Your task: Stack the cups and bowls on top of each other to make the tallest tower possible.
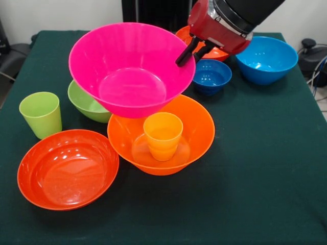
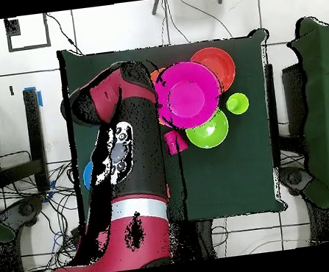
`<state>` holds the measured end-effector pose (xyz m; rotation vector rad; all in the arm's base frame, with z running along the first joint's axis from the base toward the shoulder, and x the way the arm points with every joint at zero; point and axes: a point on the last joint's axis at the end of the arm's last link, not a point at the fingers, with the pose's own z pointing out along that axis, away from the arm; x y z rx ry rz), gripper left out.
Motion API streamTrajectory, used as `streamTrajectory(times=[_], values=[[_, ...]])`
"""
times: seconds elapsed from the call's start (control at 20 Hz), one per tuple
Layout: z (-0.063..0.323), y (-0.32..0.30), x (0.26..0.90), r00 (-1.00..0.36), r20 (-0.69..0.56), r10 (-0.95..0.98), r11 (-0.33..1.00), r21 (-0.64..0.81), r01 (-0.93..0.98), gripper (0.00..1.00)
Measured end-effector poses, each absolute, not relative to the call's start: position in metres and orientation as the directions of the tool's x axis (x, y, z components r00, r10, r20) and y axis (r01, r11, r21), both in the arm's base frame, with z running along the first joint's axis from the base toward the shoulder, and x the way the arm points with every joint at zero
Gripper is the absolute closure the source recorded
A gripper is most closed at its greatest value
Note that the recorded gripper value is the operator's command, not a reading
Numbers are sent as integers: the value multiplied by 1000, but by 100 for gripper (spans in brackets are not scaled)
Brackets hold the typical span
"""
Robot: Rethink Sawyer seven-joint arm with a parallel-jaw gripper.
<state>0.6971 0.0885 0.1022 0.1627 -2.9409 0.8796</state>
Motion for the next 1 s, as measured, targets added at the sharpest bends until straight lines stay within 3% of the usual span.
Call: streamTrajectory(times=[1.0], values=[[84, 115, 705, -988, 93, -122, 825, -545, -153, 100]])
